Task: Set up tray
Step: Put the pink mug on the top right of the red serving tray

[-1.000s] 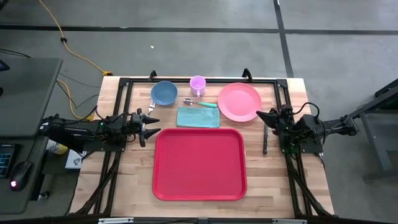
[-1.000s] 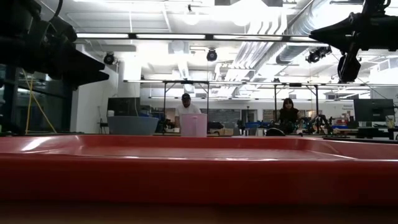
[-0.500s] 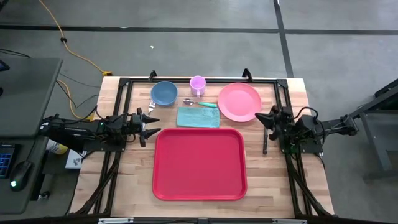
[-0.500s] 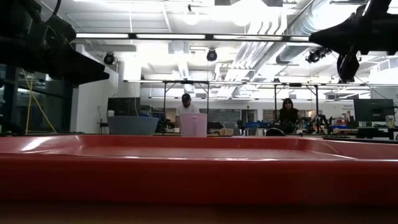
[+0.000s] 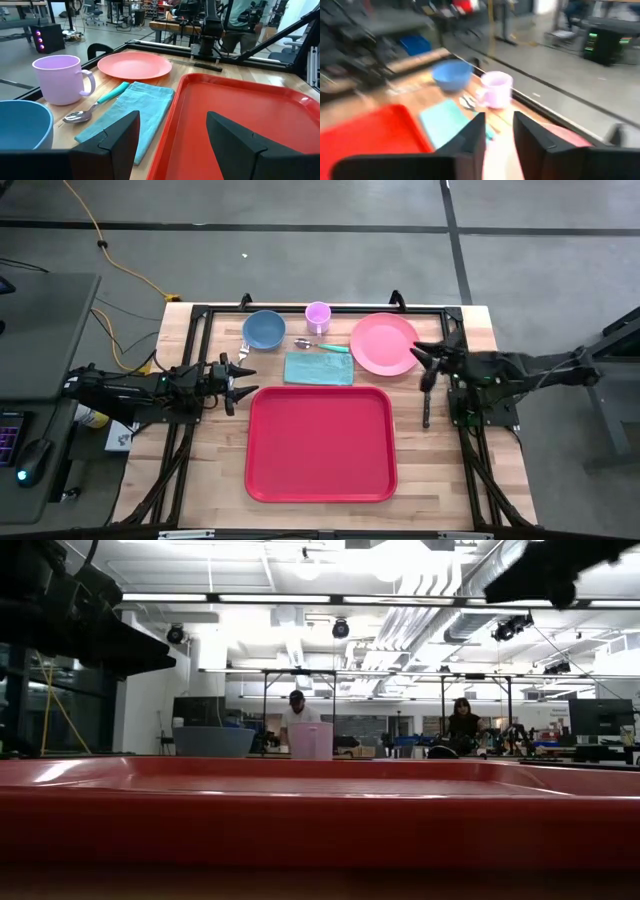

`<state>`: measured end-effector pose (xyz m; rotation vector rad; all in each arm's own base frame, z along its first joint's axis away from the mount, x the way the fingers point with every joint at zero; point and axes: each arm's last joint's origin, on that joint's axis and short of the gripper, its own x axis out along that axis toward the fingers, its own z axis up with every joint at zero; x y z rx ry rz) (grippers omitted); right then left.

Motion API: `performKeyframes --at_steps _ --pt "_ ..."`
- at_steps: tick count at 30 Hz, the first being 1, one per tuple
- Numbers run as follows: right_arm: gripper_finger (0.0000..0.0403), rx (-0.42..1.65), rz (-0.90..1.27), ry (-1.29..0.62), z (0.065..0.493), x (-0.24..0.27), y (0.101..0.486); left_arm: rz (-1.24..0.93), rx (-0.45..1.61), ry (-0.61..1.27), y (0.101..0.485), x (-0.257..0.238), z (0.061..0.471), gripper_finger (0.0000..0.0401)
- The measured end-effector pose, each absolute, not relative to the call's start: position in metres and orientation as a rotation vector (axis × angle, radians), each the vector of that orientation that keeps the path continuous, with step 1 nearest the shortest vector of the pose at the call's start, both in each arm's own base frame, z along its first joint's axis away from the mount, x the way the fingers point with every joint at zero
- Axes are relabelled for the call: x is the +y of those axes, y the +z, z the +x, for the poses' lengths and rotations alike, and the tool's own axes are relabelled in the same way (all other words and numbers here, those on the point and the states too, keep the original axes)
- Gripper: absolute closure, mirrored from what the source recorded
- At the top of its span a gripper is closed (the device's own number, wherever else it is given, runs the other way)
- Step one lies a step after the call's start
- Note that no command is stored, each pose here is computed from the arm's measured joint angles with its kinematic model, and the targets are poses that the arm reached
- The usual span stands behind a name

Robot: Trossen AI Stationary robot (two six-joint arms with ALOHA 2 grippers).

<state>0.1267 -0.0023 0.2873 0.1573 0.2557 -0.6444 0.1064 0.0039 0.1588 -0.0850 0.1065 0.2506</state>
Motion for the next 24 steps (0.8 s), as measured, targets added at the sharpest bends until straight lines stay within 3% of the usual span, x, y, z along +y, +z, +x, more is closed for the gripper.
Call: performKeyframes --at_steps 5,13,17,24 --pt "0.0246 0.404 0.13 -0.681 0.182 -0.009 0.286 -0.083 0.107 0.25 0.159 0.004 0.106 0.0139" --pt "0.0149 0.368 0.324 -0.674 0.258 -0.026 0.244 -0.055 0.11 0.249 0.159 0.004 0.106 0.0139" --pt "0.0132 0.294 0.337 -0.685 0.29 -0.035 0.223 -0.055 0.11 0.248 0.159 0.004 0.106 0.0139" --pt "0.013 0.356 0.225 -0.72 0.349 -0.053 0.19 -0.003 0.117 0.245 0.159 0.004 0.106 0.0139"
